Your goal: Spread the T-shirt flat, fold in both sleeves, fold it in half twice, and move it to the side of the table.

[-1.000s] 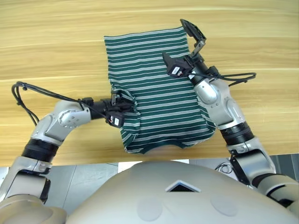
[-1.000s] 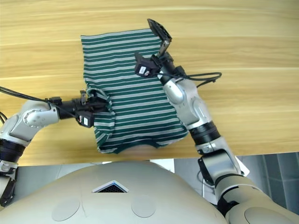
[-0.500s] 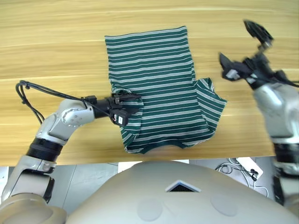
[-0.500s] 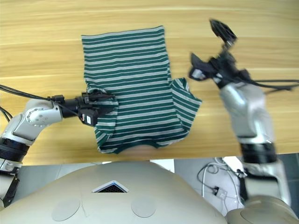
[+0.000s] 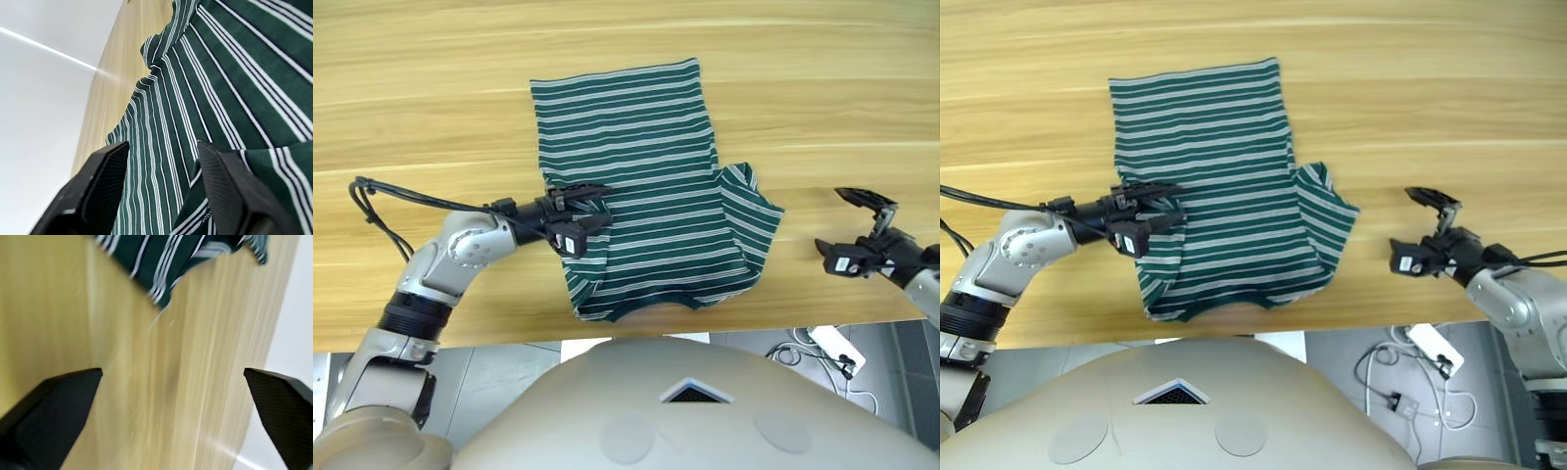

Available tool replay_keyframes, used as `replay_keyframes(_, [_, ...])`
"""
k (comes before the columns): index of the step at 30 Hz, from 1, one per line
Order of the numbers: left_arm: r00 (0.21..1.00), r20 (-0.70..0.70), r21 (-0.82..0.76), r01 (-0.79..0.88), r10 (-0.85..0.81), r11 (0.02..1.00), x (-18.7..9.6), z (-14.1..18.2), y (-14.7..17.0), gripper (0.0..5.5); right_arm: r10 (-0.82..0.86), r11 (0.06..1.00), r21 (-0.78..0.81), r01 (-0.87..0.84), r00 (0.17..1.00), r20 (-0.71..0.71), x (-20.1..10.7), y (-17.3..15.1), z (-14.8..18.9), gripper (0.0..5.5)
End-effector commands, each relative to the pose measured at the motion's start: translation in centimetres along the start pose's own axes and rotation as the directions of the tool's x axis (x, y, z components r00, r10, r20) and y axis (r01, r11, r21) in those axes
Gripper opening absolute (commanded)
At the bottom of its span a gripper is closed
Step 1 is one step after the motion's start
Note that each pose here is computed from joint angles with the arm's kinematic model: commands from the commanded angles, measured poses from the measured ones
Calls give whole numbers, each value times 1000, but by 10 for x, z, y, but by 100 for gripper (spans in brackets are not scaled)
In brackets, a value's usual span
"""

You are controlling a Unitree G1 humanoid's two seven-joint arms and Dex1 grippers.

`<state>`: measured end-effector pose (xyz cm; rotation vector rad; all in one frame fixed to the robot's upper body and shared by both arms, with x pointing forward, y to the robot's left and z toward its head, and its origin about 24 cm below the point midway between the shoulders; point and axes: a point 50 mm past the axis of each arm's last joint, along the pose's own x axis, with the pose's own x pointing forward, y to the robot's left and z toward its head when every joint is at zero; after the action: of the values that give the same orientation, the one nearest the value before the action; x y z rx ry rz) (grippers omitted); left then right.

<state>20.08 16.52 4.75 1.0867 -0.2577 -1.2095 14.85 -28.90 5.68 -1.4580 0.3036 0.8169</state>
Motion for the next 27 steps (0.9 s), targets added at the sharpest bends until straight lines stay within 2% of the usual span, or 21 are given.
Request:
replay_keyframes(1, [1000, -10, 26, -5, 5, 1000, -1, -1, 4, 262, 92, 995, 40, -93, 995, 45, 12, 22, 9, 466])
replay_keyframes(6, [1000, -11, 29, -16, 17, 999, -1, -1, 5, 262, 50, 998, 34, -55, 992, 120, 25, 12, 23, 354])
replay_keyframes(11, [1000, -17, 35, -22, 23, 999, -1, -2, 6, 262, 24, 999, 44, -31, 990, 136, 36, 7, 26, 243])
replay_keyframes(19, [1000, -23, 35, -15, 16, 999, -1, -3, 5, 262, 13, 998, 62, -17, 998, 63, 42, 8, 12, 90])
replay_keyframes(25, [1000, -26, 37, -14, 15, 999, -2, -4, 4, 262, 6, 998, 65, -9, 999, 40, 44, 9, 7, 2])
replay_keyframes(27, [1000, -25, 38, -13, 14, 999, -1, -5, 4, 262, 10, 998, 64, -13, 999, 49, 45, 10, 9, 2])
